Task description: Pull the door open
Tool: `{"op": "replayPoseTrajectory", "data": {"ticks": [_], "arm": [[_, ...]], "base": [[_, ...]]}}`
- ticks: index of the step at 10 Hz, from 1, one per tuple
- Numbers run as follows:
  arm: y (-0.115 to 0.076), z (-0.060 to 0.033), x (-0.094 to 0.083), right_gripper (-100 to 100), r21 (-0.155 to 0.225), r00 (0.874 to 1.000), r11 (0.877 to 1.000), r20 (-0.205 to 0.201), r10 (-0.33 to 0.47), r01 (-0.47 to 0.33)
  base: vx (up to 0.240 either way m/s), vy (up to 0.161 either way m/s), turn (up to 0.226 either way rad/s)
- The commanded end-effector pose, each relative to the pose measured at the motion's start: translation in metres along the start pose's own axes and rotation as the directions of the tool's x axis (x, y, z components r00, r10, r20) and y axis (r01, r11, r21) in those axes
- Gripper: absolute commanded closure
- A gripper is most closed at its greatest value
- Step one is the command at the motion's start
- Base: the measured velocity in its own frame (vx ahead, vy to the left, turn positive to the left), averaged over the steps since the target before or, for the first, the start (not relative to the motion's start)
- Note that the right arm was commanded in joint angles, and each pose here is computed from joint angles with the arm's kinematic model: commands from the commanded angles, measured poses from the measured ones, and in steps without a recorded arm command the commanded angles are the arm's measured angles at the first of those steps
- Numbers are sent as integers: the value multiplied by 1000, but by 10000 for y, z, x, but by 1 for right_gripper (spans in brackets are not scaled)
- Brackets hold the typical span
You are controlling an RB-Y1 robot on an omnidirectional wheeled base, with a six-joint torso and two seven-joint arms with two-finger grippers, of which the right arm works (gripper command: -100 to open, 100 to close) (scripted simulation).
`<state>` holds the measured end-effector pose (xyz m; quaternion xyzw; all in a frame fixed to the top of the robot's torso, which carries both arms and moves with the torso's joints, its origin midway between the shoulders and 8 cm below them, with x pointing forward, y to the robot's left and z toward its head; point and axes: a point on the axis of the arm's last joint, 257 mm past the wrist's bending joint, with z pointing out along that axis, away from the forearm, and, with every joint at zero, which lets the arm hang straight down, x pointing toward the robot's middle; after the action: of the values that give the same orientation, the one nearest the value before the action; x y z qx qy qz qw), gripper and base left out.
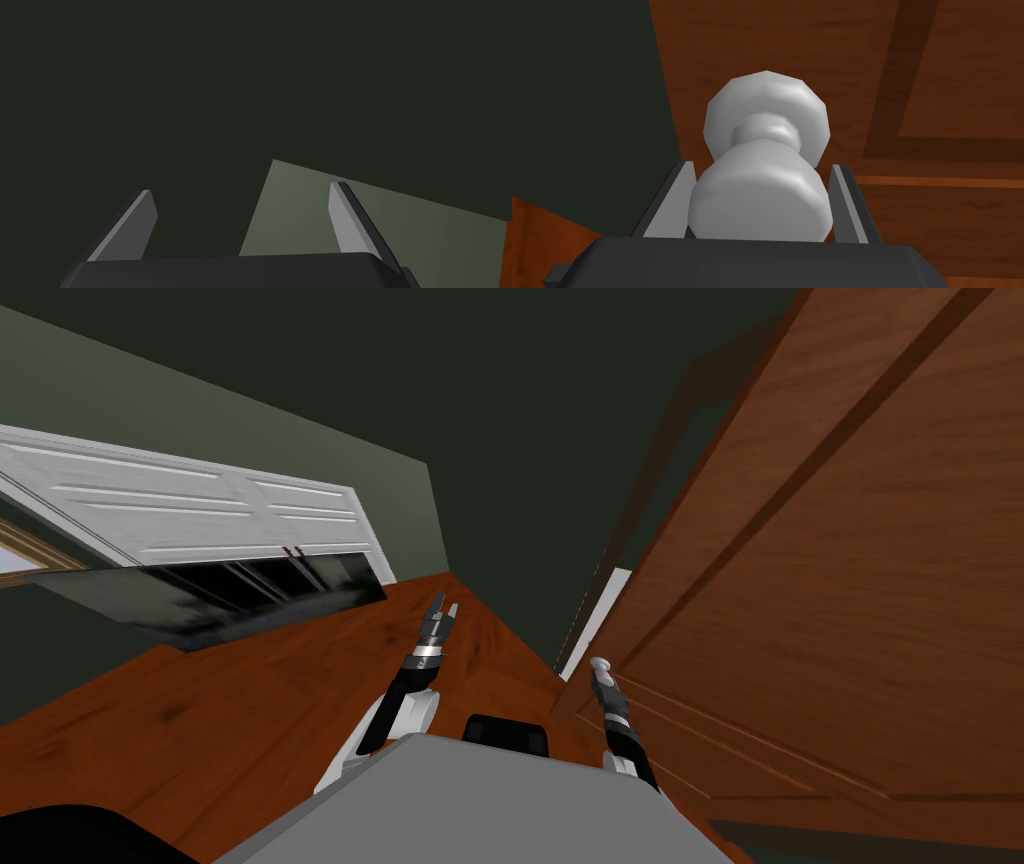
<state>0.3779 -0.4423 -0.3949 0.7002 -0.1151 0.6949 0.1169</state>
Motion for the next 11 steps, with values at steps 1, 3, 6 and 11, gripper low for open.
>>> {"op": "replayPoseTrajectory", "data": {"ticks": [1, 3, 6, 11], "arm": [[-20, -38, 11, 100, 27, 1000, 1000, -4, -1, 1], [-41, -79, 20, 100, 55, 1000, 998, -6, 0, 1], [-89, -174, 29, 100, 112, 1000, 994, -8, 2, -1], [-106, -322, 20, 100, 169, 1000, 986, -7, 0, 1]], "base": [[-195, -3, 125], [-269, -24, 113], [-249, -21, 114], [-201, -30, 95]]}}
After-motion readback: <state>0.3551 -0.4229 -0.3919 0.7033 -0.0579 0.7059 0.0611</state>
